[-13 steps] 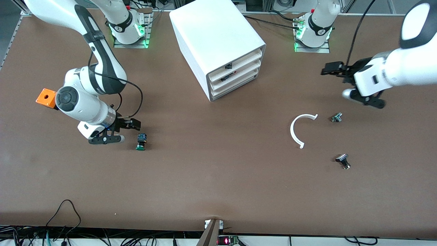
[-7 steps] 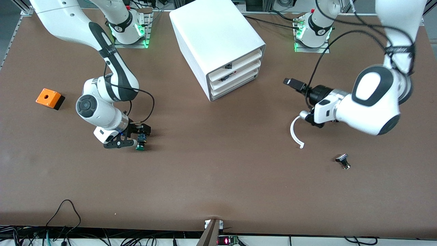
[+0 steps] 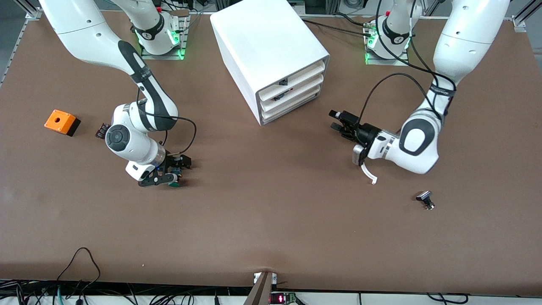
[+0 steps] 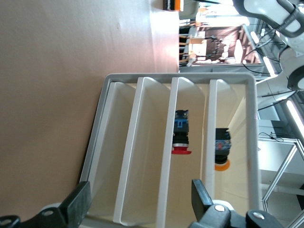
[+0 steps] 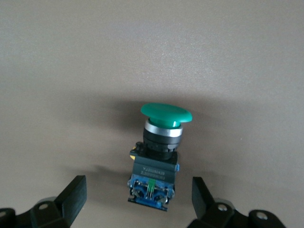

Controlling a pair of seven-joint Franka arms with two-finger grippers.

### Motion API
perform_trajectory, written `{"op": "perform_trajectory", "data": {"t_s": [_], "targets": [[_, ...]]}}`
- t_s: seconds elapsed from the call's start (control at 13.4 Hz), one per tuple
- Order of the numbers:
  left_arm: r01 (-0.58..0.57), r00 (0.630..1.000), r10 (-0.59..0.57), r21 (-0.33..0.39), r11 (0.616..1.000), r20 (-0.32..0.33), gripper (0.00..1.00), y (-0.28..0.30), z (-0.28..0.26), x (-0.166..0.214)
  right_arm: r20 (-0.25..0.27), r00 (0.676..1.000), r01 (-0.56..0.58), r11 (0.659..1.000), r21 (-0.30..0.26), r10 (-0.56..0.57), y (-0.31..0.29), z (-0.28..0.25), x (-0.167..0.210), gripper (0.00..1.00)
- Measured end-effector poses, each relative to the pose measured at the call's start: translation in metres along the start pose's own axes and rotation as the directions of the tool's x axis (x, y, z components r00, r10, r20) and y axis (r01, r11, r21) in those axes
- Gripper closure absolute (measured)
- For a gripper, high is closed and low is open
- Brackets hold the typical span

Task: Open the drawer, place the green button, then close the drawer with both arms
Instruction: 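Pull the drawer open with the left gripper while the right gripper lifts the button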

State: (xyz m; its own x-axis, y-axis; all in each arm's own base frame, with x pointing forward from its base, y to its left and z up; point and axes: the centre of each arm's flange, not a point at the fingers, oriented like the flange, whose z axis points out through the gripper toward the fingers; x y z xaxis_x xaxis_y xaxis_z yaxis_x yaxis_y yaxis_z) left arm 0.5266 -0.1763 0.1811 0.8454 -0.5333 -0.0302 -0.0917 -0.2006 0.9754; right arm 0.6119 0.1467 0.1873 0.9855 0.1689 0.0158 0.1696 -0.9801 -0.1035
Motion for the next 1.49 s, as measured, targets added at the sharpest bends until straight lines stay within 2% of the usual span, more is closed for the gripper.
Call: {"op": "perform_trajectory", "data": {"t_s": [0.07,0.15,0.3,0.37,0.45,0.52,0.74,0.97,1.27,1.41,1.49], "targets": [[-0.011,1.0,0.011,-0.011,1.0,-0.001,0.07,-0.006,0.01,-0.006,-0.002,1.0,0.011,1.0,0.0,-0.011,0.001,0.002,0.0,0.04],[-0.021,1.0,0.021,-0.014,1.0,0.002,0.07,-0.008,0.015,-0.009,-0.003,1.0,0.026,1.0,-0.001,-0.026,0.002,0.003,0.0,0.11],[-0.043,0.999,0.043,0.005,0.999,0.002,0.09,-0.011,0.028,-0.011,-0.006,0.998,0.055,0.998,-0.006,-0.055,0.006,0.002,0.001,0.35],[-0.051,0.999,0.051,0.026,0.998,0.004,0.09,-0.01,0.04,-0.01,-0.007,0.998,0.059,0.998,-0.007,-0.06,0.009,0.002,0.001,0.44],[-0.056,0.998,0.055,0.051,0.997,0.007,0.13,-0.009,0.054,-0.01,-0.008,0.998,0.061,0.998,-0.008,-0.061,0.009,0.002,0.001,0.56],[-0.059,0.998,0.058,0.072,0.996,0.015,0.13,-0.009,0.069,-0.012,-0.01,0.998,0.061,0.998,-0.008,-0.061,0.009,0.001,0.001,0.59],[-0.115,0.993,0.112,0.075,0.991,0.033,0.38,-0.016,0.095,-0.028,-0.016,0.998,0.064,0.998,-0.008,-0.064,0.007,0.0,0.003,0.59],[-0.101,0.994,0.101,0.013,0.995,-0.028,0.4,-0.027,0.112,-0.05,-0.044,0.997,0.057,0.998,-0.005,-0.058,0.002,-0.01,0.012,0.59],[-0.11,0.994,0.11,0.015,0.994,-0.022,0.41,-0.031,0.128,-0.059,-0.082,0.997,0.005,1.0,0.008,-0.004,-0.039,-0.027,0.027,0.59],[-0.131,0.991,0.131,0.03,0.991,-0.01,0.6,-0.032,0.135,-0.06,-0.084,0.996,-0.018,1.0,0.016,0.019,-0.066,-0.035,0.031,0.59],[-0.141,0.99,0.142,0.039,0.989,-0.006,0.74,-0.032,0.138,-0.059,-0.081,0.996,-0.029,0.999,0.019,0.031,-0.077,-0.04,0.034,0.59]]}}
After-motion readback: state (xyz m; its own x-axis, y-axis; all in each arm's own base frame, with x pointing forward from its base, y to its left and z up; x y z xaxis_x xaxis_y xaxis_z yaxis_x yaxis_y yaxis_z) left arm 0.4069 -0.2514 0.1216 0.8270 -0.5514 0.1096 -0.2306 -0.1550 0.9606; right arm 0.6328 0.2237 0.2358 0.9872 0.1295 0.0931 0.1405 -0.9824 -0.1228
